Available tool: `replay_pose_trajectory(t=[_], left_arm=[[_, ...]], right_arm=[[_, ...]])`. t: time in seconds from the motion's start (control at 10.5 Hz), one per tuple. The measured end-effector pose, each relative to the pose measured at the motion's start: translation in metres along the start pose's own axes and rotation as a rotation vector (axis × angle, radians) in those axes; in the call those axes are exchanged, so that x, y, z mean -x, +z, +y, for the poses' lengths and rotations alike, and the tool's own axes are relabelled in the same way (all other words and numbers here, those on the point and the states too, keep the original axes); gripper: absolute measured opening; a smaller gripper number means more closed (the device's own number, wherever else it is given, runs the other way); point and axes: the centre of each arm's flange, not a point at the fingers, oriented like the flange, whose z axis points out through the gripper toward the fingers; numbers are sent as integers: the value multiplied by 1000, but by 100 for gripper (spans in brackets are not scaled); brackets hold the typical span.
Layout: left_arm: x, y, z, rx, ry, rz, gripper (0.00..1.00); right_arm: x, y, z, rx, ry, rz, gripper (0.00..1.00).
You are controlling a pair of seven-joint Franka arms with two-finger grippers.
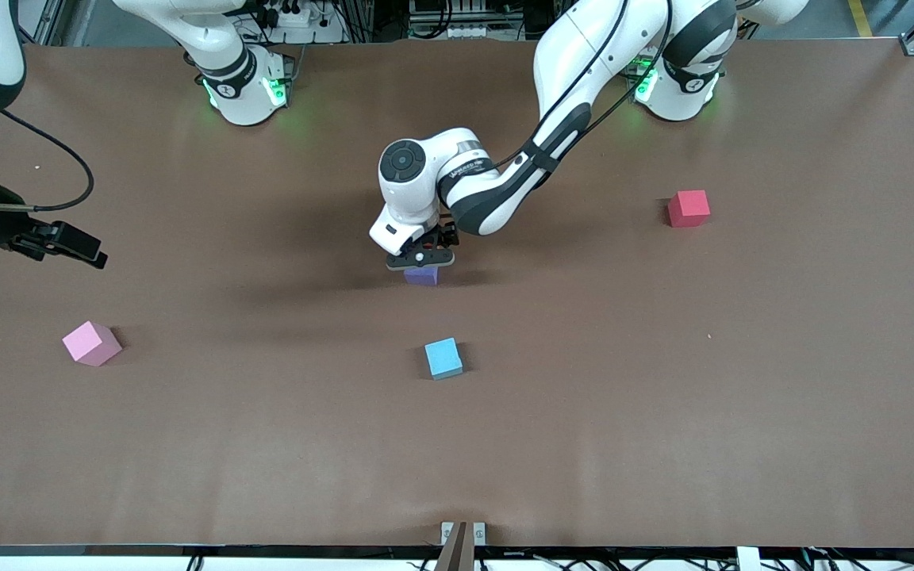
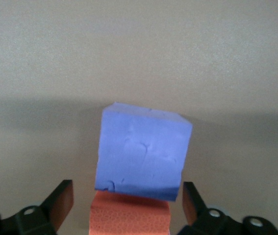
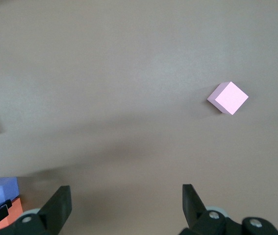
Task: Arrange blocks into number 1
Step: 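Lower the purple cube beside the orange cube with the left gripper, then open the left gripper and lift it off the purple cube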
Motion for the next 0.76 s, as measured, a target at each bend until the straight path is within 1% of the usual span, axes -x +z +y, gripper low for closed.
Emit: replay_pose_trajectory(t=[0.38,0.48,0.76], left_arm=[[-1,-6,2,9,0,6,100],[-3,-13,3,14,-2,12,100],[-10,-41,-3,-4,-12,27,100]], right_arm=[[0,1,0,-3,0,-2,100],[0,1,-1,-3,0,-2,100],[0,1,0,-3,1,-2,100]])
